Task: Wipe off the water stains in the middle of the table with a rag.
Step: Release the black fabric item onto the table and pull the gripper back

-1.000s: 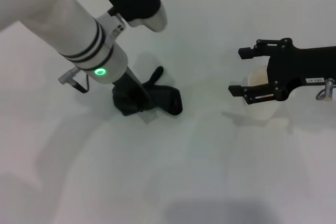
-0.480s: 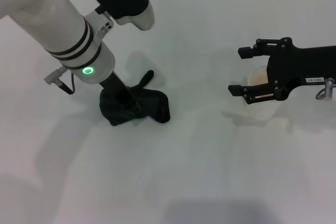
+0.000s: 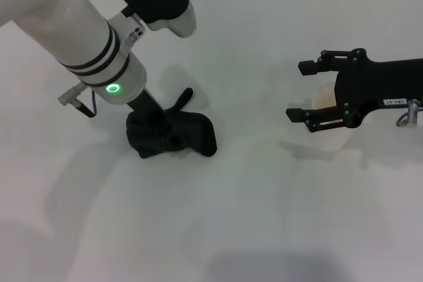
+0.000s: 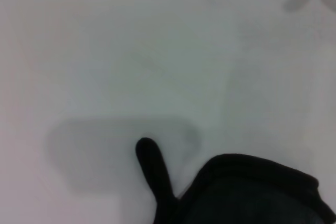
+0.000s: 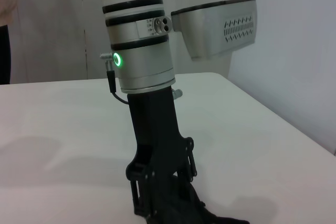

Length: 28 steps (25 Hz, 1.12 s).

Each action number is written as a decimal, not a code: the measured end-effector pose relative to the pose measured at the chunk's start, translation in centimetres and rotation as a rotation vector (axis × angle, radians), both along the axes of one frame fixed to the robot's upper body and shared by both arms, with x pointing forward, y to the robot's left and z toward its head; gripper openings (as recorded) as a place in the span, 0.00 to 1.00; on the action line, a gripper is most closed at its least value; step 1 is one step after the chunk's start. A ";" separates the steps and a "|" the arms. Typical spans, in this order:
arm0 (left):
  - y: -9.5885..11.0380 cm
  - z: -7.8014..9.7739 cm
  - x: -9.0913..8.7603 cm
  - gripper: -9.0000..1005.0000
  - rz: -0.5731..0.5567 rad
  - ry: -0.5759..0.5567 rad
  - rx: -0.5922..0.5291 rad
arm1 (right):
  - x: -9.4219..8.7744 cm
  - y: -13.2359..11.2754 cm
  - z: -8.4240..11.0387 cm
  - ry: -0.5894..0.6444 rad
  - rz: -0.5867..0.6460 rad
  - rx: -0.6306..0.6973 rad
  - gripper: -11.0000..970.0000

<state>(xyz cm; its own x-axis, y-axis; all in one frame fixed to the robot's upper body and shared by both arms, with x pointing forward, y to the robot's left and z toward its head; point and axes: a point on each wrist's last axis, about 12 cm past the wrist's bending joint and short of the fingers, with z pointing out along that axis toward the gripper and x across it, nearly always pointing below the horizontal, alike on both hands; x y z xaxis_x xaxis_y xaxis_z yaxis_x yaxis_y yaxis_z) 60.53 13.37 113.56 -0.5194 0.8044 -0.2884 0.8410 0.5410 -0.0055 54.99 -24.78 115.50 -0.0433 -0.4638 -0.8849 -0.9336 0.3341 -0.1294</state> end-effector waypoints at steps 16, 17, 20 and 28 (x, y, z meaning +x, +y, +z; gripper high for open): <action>-0.3 3.0 -2.2 0.89 -0.040 -0.005 -0.173 | -0.3 -0.7 0.5 0.012 -0.009 0.005 0.87; -0.1 3.4 -2.5 0.89 -0.039 -0.006 -0.199 | -0.4 -0.9 0.6 0.012 -0.011 0.006 0.87; 1.3 4.7 -3.7 0.89 -0.023 -0.009 -0.338 | -0.6 -1.3 0.6 0.015 -0.016 0.011 0.87; 8.2 4.4 -5.5 0.88 0.129 -0.003 -0.649 | -0.7 -1.6 0.4 0.027 -0.026 0.012 0.87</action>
